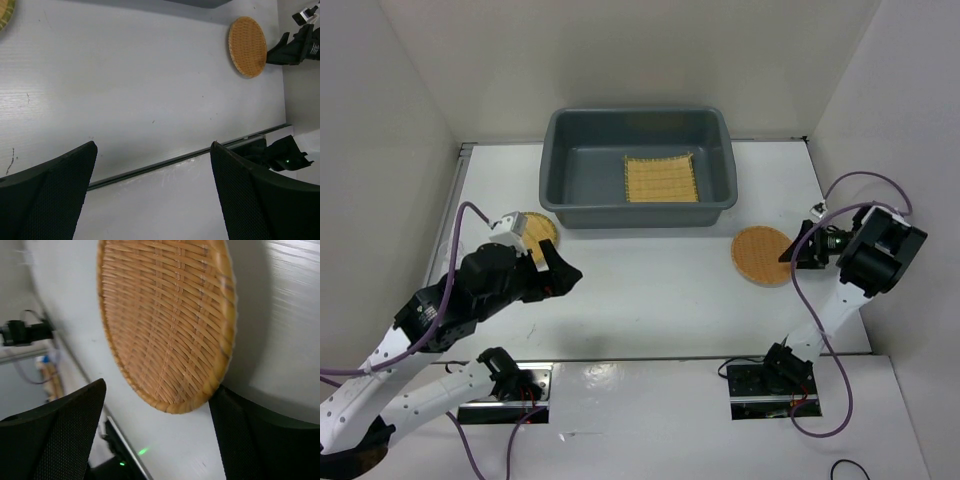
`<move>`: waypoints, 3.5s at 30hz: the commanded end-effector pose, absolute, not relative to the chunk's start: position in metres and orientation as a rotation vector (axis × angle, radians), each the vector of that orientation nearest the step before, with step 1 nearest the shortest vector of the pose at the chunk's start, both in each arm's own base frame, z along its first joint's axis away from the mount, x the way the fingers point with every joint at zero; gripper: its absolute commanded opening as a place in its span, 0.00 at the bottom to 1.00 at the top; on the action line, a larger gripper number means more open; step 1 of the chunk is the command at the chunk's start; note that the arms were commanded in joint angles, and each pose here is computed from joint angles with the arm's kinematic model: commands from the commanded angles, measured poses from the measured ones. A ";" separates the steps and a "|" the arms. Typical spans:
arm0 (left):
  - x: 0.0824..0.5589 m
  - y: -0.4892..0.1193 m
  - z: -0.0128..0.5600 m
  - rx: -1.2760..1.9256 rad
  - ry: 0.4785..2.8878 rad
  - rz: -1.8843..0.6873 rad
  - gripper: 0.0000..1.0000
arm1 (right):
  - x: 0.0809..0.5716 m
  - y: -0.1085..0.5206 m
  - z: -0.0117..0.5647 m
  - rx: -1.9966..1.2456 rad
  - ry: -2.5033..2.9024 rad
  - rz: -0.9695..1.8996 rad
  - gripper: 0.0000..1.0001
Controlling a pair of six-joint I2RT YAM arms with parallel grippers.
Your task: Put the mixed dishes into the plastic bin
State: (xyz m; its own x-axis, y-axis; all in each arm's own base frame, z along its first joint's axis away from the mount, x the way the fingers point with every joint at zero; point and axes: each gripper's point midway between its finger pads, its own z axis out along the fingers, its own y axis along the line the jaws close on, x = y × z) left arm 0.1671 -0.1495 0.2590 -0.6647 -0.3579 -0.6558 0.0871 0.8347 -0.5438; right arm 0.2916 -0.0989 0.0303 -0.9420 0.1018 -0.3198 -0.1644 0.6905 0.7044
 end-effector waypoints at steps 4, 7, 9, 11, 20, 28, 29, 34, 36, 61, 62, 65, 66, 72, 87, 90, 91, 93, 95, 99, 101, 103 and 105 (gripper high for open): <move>0.159 -0.147 0.260 -0.232 2.191 -0.745 1.00 | 0.280 -0.055 -0.023 -0.110 2.642 1.364 0.88; 0.159 -0.147 0.260 -0.232 2.191 -0.745 1.00 | 0.286 -0.059 -0.028 -0.063 2.651 1.332 0.80; 0.158 -0.148 0.260 -0.227 2.195 -0.753 1.00 | 0.286 -0.060 -0.029 -0.048 2.668 1.321 0.67; 0.158 -0.148 0.257 -0.226 2.204 -0.746 1.00 | 0.285 -0.068 -0.033 -0.001 2.661 1.312 0.48; 0.152 -0.144 0.259 -0.232 2.178 -0.783 1.00 | 0.286 -0.082 -0.020 0.107 2.601 1.323 0.00; 0.147 -0.143 0.258 -0.247 2.170 -0.812 1.00 | 0.285 -0.095 0.043 0.046 2.573 1.150 0.00; 0.147 -0.143 0.258 -0.247 2.170 -0.812 1.00 | 0.277 -0.094 0.054 0.046 2.570 1.166 0.00; 0.148 -0.146 0.266 -0.191 2.162 -0.816 1.00 | 0.270 -0.127 0.106 0.075 2.539 0.891 0.00; 0.150 -0.148 0.269 -0.171 2.152 -0.812 1.00 | 0.268 -0.130 0.118 0.078 2.530 0.835 0.00; 0.211 -0.167 0.270 -0.073 2.068 -0.616 1.00 | 0.403 -0.020 0.377 -0.589 1.975 0.511 0.00; 0.213 -0.165 0.271 -0.108 2.062 -0.612 1.00 | 0.424 -0.016 0.358 -0.633 1.994 0.526 0.00; 0.220 -0.147 0.270 -0.275 2.016 -0.564 1.00 | 0.465 0.029 0.343 -0.759 1.946 0.623 0.00; 0.220 -0.142 0.271 -0.307 2.002 -0.550 1.00 | 0.474 0.054 0.355 -0.833 1.873 0.623 0.00; 0.223 -0.117 0.306 -0.501 1.912 -0.524 1.00 | 0.526 0.133 0.278 -0.925 1.903 0.797 0.00; 0.262 -0.134 0.294 -0.552 2.056 -0.460 1.00 | 0.593 0.173 0.179 -0.513 1.996 1.267 0.00; 0.260 -0.123 0.290 -0.604 2.031 -0.463 1.00 | 0.592 0.174 0.170 -0.421 2.019 1.413 0.00; 0.260 -0.119 0.298 -0.634 1.998 -0.486 1.00 | 0.593 0.173 0.167 -0.429 2.019 1.408 0.00; 0.259 -0.115 0.290 -0.681 1.998 -0.487 1.00 | 0.593 0.170 0.164 -0.409 2.053 1.359 0.00; 0.261 -0.111 0.290 -0.709 1.977 -0.487 1.00 | 0.594 0.167 0.160 -0.383 2.087 1.325 0.00; 0.263 -0.107 0.289 -0.748 1.961 -0.501 1.00 | 0.591 0.164 0.147 -0.334 2.180 1.238 0.00; 0.263 -0.108 0.286 -0.771 1.962 -0.508 1.00 | 0.592 0.158 0.149 -0.308 2.209 1.174 0.00; 0.261 -0.107 0.289 -0.783 1.949 -0.523 1.00 | 0.588 0.156 0.144 -0.274 2.255 1.158 0.00; 0.259 -0.106 0.288 -0.797 1.943 -0.533 1.00 | 0.582 0.158 0.149 -0.290 2.273 1.135 0.00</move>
State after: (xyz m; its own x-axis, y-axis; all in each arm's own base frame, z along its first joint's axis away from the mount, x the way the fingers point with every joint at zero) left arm 0.2585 -0.1066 0.2796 -0.3911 -0.6716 -0.6293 -0.3175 0.7402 -0.5927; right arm 0.5932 0.1625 0.1145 -0.8185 0.0704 -0.5701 -0.4336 0.5754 0.6935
